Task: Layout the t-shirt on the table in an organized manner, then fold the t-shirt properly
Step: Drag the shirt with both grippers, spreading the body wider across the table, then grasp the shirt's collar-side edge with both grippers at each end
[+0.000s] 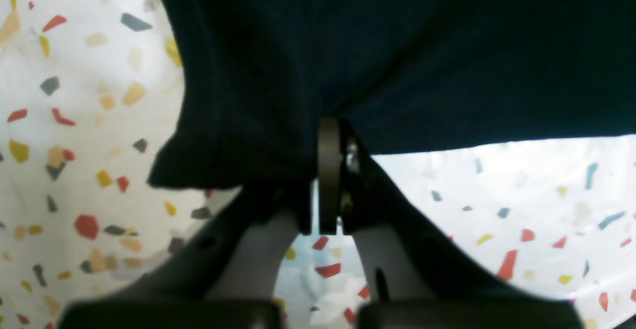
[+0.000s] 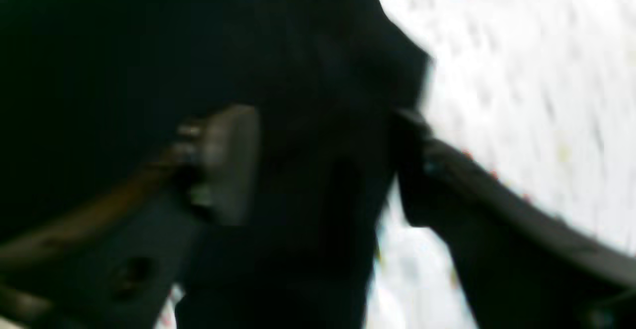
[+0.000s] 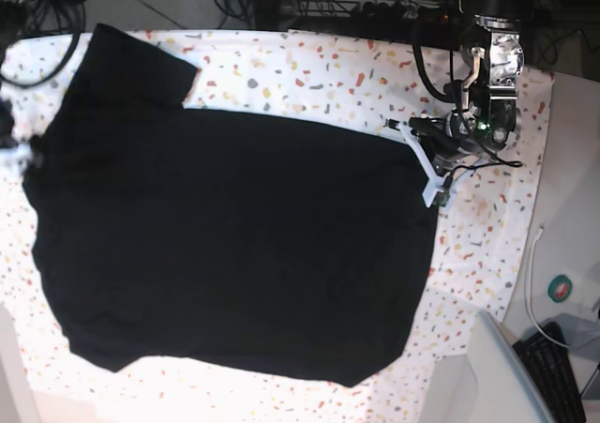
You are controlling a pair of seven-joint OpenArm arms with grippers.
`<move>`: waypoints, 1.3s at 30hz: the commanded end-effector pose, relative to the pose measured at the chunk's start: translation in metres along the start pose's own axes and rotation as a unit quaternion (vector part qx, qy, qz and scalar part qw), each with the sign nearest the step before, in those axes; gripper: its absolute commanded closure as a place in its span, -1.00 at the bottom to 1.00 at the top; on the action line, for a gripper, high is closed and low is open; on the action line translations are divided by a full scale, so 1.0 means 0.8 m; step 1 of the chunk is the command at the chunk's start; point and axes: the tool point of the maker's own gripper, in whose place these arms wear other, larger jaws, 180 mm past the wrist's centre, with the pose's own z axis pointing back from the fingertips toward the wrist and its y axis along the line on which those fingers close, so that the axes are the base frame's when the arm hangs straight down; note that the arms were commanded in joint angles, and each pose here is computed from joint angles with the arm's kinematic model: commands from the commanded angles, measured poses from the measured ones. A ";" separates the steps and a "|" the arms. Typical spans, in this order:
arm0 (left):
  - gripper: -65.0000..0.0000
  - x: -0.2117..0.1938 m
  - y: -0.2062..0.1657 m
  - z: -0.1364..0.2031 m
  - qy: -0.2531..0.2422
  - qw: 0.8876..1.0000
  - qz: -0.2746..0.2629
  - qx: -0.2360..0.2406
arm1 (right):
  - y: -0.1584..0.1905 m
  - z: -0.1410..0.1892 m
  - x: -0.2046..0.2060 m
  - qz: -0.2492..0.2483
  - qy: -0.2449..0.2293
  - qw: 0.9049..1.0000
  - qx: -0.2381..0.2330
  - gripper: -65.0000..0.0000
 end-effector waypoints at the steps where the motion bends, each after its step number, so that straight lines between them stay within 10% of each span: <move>1: 1.00 0.012 0.006 0.005 -0.016 1.000 -0.003 0.006 | -0.008 0.005 -0.006 -0.001 0.000 1.000 -0.004 -0.39; 22: 1.00 0.007 0.005 0.003 -0.011 1.000 0.000 0.004 | 0.002 -0.024 -0.137 0.058 0.124 0.990 0.030 -0.32; 30: 1.00 0.006 0.005 0.005 -0.011 1.000 -0.002 0.005 | 0.008 -0.024 -0.140 0.060 0.127 0.989 0.036 1.00; 39: 1.00 0.000 0.038 0.043 -0.004 0.999 0.025 0.042 | 0.030 0.010 -0.109 0.107 0.121 0.986 0.043 1.00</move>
